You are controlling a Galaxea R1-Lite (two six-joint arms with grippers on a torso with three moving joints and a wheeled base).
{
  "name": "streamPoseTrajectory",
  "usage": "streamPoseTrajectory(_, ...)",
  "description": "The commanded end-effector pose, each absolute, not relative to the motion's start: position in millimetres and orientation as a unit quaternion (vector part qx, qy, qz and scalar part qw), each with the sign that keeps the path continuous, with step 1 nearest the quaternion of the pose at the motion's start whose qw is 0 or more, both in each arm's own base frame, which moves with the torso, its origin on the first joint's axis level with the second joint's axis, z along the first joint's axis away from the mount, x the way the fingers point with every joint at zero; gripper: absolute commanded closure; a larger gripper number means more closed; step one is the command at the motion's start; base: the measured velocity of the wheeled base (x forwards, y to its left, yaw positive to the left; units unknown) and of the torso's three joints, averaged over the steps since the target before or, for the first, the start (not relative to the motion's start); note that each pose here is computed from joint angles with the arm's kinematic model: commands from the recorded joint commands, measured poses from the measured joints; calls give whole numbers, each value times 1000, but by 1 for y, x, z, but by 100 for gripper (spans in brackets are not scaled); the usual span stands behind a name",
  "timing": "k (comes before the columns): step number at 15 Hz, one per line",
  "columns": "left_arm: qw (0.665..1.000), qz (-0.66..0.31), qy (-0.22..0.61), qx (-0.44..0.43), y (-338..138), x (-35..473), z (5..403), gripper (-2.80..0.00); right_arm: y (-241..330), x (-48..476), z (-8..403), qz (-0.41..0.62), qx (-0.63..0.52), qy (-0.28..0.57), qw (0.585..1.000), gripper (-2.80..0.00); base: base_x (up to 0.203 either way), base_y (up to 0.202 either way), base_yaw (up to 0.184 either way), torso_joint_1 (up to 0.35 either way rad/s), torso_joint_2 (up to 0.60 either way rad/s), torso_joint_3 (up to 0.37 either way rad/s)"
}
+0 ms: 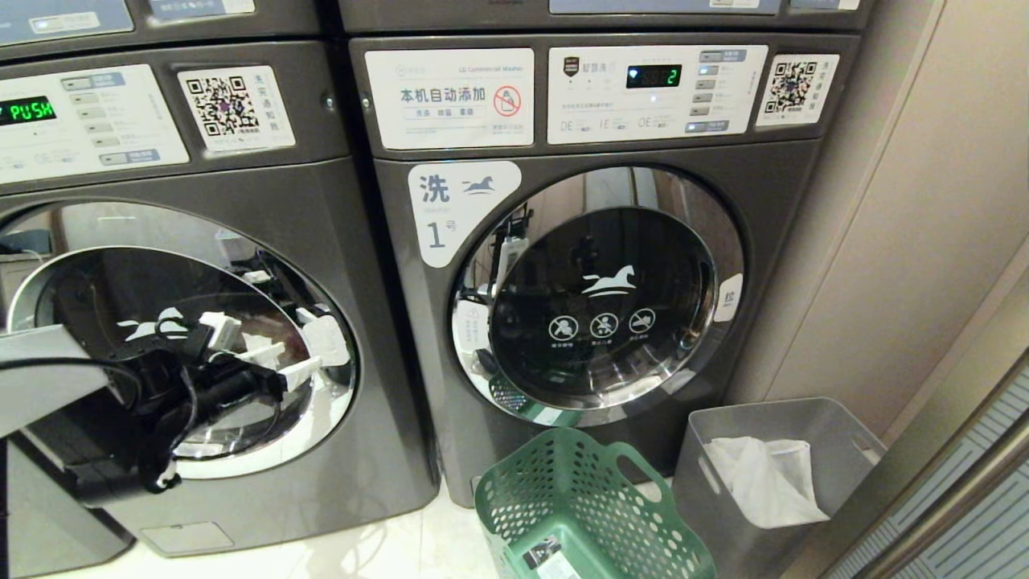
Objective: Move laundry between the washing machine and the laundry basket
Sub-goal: Open the lid of the washing machine
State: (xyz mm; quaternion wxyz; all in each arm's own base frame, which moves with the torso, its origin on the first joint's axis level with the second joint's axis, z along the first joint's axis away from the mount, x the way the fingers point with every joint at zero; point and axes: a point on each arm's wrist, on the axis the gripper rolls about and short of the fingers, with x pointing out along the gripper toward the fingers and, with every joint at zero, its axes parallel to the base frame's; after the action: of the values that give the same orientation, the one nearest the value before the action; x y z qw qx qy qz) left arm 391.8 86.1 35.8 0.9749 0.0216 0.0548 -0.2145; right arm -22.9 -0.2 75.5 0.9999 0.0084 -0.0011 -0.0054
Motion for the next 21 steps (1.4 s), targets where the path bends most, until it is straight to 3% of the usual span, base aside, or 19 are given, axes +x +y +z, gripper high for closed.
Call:
streamPoseTrajectory(1, 974, -219, 56, 20, 87, 395, 33, -280, 0, -23, 76, -5, 8, -1, 1000, 0, 0, 0, 0, 0, 0, 0)
streamPoseTrajectory(21, 958, -283, 49, 16, 96, 445, 16, -280, 0, -23, 76, -5, 8, -1, 1000, 0, 0, 0, 0, 0, 0, 0)
